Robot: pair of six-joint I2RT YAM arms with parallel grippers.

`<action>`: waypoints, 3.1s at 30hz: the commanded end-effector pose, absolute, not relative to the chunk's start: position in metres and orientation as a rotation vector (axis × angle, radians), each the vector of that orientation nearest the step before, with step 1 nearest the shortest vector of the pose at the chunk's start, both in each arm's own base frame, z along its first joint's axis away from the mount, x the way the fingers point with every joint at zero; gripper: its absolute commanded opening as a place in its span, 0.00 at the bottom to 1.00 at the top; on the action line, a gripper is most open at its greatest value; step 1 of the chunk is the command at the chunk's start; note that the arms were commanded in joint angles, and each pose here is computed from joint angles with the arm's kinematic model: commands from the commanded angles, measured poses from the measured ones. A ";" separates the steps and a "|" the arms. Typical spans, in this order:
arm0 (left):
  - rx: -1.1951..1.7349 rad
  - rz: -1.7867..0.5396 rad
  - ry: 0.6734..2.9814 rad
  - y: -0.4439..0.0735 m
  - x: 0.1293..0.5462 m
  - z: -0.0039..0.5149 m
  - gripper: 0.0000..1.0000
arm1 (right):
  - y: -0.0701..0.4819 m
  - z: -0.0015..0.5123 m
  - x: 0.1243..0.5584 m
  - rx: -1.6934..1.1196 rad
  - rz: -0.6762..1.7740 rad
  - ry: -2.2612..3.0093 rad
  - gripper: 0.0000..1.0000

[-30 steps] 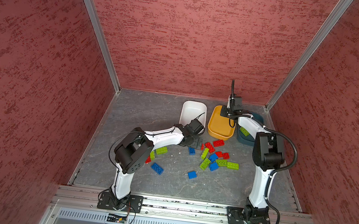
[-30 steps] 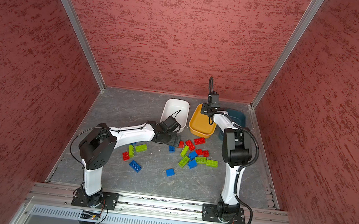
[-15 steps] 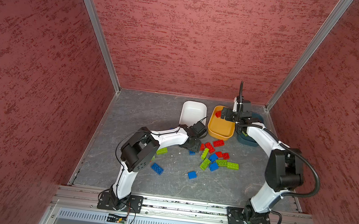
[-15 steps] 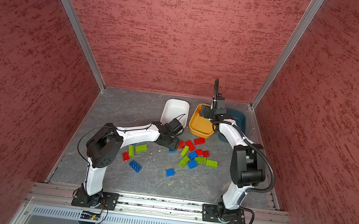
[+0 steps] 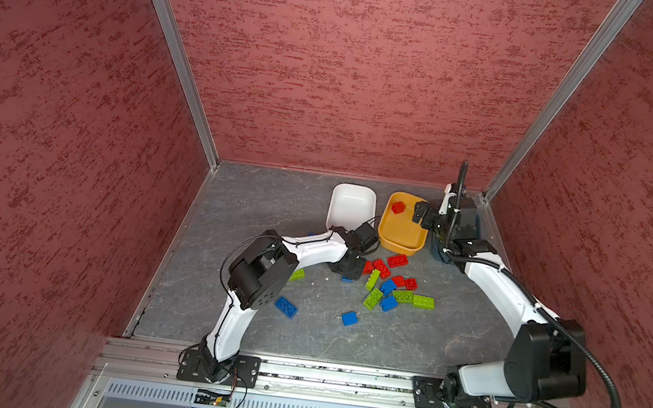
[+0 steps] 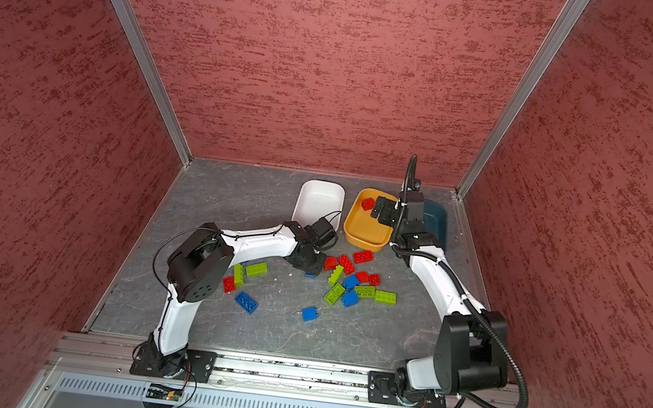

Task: Sort the legos into containers by color
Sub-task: 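Carry blue brick with left gripper into white bin while right gripper withdraws, then grasp a lime-green brick in the pile with right gripper while left withdraws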

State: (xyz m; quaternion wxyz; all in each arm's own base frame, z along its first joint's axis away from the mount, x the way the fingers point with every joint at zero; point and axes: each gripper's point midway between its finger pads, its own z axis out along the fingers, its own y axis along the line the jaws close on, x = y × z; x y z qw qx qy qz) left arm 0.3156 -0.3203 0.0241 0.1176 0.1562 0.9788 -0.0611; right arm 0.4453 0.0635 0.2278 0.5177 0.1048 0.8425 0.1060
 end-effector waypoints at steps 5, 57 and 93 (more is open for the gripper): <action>0.470 -0.232 2.825 -0.323 0.318 0.036 0.29 | 0.055 0.252 0.443 0.374 0.319 1.882 0.99; 0.351 -0.492 2.173 -0.336 0.525 0.207 0.99 | 0.061 0.188 0.380 0.324 0.328 2.173 0.99; 0.213 -0.460 2.061 -0.274 0.431 0.197 0.99 | 0.033 0.015 0.238 1.500 0.095 2.558 0.93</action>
